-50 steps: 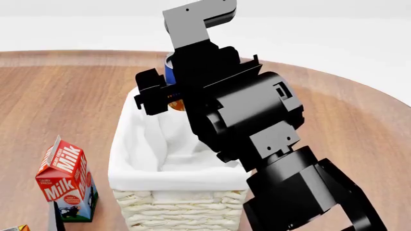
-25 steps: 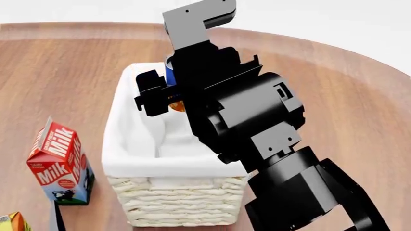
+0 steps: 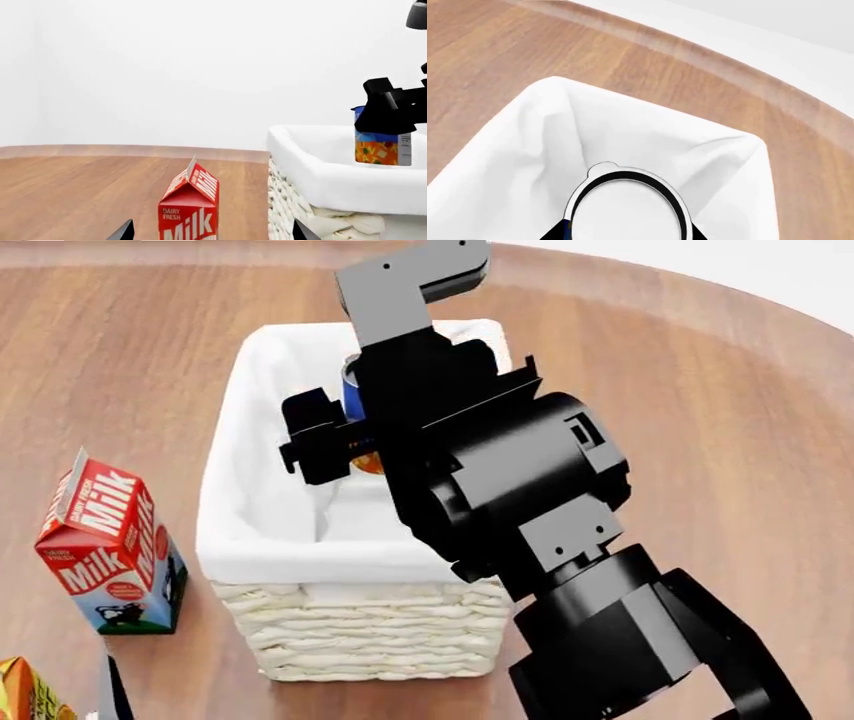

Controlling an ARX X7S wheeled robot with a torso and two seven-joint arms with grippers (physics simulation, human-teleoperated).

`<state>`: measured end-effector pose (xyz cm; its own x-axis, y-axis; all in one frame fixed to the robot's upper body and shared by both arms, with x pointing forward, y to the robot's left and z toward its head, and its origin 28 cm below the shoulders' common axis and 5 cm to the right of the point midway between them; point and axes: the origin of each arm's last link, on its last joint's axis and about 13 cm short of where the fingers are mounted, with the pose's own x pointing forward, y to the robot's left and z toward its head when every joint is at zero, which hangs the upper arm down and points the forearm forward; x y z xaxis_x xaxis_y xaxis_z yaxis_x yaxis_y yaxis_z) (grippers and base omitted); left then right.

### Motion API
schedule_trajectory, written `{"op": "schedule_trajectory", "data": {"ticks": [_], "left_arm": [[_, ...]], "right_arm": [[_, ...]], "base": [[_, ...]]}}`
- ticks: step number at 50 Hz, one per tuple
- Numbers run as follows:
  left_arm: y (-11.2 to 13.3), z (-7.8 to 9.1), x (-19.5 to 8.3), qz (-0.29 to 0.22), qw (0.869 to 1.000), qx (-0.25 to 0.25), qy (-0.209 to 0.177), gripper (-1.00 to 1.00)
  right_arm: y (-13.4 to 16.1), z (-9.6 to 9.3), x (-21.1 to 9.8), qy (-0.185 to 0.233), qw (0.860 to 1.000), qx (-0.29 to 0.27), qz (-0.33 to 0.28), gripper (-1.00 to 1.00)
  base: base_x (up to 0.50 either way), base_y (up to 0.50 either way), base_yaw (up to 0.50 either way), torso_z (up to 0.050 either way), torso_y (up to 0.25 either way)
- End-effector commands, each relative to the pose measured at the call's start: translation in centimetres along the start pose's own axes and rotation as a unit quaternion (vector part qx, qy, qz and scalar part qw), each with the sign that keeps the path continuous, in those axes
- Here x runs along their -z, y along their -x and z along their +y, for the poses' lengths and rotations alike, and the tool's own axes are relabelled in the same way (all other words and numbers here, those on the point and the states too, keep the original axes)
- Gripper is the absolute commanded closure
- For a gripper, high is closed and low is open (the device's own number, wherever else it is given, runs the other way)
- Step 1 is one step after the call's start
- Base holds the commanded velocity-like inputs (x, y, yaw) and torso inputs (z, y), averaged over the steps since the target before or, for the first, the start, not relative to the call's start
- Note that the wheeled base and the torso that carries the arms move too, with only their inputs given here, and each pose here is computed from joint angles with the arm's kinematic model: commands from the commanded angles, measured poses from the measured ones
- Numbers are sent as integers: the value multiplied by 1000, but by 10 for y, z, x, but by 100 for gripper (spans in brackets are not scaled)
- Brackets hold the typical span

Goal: Pick up the alphabet soup, and put it in the basket.

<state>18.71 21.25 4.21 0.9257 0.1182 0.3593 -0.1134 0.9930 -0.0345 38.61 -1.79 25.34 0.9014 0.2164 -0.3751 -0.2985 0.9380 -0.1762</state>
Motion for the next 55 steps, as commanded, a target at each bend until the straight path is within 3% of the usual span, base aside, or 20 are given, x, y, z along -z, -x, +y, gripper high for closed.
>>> {"op": "schedule_trajectory", "data": {"ticks": [1,19,20,21,22,55], "left_arm": [[0,0,0,-2,1000,-1,1,-100],[0,-1,1,1,1000,-2,-2,-100],[0,1,-1,4,999,6,33,-100],[0,1,-1,4,999,6,34,-100],[-1,1,1,5,1000,0,25,-100],[-1,1,2,3,1000,-3,22,-100]], "right_arm": [[1,-1,-4,11,1000,5,-11,100],[-1,0,-1,12,1000,2,-9,100],[-1,0,-2,21,1000,14,-16,100],[-2,0,-2,21,1000,14,-16,100],[-2,-1,-4,15,1000,19,-17,-100],[11,-5,-8,18,998,-7,-62,-100]], "base": [[0,0,0,0,-86],[0,0,0,0,-85],[0,0,0,0,0],[-11,0,0,0,0],[0,0,0,0,0],[0,0,0,0,0]]}}
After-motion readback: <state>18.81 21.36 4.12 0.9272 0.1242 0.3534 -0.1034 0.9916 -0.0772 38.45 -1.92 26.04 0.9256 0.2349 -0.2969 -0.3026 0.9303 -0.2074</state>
